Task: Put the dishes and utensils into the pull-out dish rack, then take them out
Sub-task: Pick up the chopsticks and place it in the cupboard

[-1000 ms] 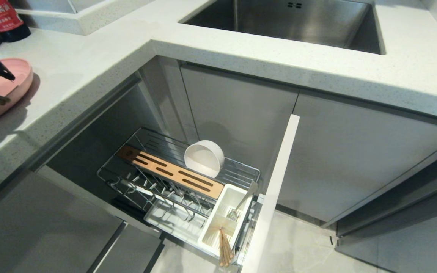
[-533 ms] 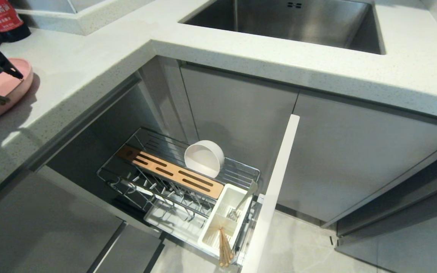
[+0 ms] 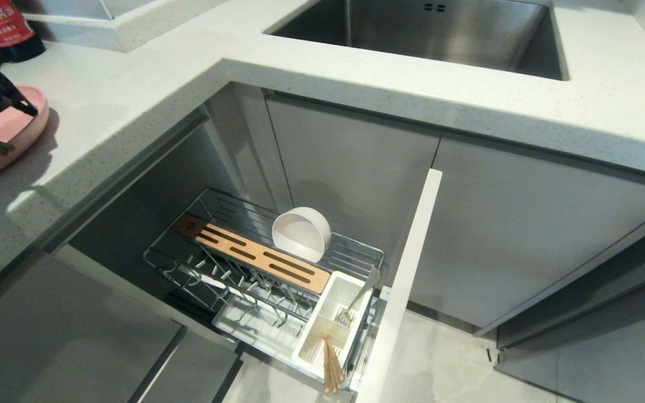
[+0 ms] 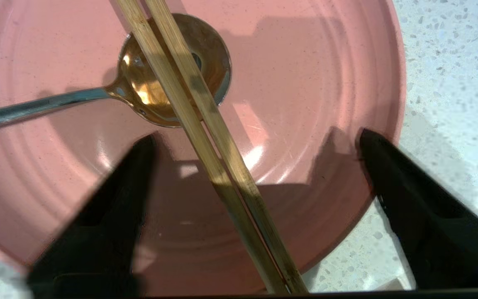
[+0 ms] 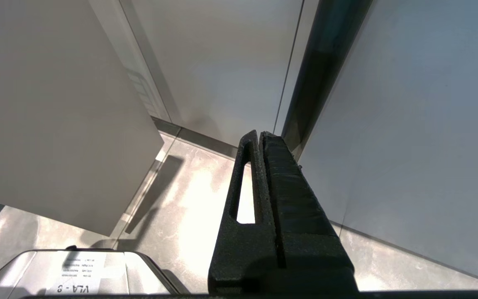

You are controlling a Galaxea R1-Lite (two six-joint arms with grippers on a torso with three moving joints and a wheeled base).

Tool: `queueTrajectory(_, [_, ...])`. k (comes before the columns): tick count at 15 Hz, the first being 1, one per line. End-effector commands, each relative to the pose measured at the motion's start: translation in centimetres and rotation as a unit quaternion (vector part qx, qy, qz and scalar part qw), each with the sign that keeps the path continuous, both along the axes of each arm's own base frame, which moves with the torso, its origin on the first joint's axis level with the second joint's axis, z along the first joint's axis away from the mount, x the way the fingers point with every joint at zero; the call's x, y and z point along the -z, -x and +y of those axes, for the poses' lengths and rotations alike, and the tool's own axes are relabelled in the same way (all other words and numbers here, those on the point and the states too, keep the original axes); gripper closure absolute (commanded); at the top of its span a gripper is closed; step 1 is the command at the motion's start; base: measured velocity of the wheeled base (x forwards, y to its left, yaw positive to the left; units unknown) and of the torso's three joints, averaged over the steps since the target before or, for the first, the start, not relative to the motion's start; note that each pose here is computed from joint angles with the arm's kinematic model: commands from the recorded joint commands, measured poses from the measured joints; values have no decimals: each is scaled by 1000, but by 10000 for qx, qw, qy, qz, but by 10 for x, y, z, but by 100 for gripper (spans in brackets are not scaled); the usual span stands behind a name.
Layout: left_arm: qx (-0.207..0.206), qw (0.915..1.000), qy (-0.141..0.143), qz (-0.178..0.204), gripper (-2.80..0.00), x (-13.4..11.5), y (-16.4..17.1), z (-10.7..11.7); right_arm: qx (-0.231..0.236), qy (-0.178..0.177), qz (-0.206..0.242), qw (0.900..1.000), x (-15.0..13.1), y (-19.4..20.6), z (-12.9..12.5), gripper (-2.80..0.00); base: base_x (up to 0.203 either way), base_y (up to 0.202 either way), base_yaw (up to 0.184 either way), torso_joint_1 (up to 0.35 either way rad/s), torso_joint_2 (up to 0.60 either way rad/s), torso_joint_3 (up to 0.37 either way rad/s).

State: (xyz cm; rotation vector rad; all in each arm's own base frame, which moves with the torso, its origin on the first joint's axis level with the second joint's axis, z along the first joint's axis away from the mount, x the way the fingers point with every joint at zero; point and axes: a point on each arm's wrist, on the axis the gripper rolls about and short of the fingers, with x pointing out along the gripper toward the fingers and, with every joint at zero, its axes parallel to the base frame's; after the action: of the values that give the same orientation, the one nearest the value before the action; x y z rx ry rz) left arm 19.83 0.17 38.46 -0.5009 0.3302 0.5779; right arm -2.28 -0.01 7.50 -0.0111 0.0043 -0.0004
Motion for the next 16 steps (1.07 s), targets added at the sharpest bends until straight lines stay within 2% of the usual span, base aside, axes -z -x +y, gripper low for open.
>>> queueTrajectory(1, [-21,10000,7,10,0,0,1,0,-2,6,9,10000,0,0,0,0,0,0,0,0,0,0])
queueTrajectory(9, [-21,9999,25,-112,0,-5,4,0,-2,6,2,10000,0,0,0,0,0,0,0,0,0,0])
queueTrajectory(16, [-95,9977,125,-663,0,-25,31,2,-2,4,2,10000,0,0,0,0,0,0,0,0,0,0])
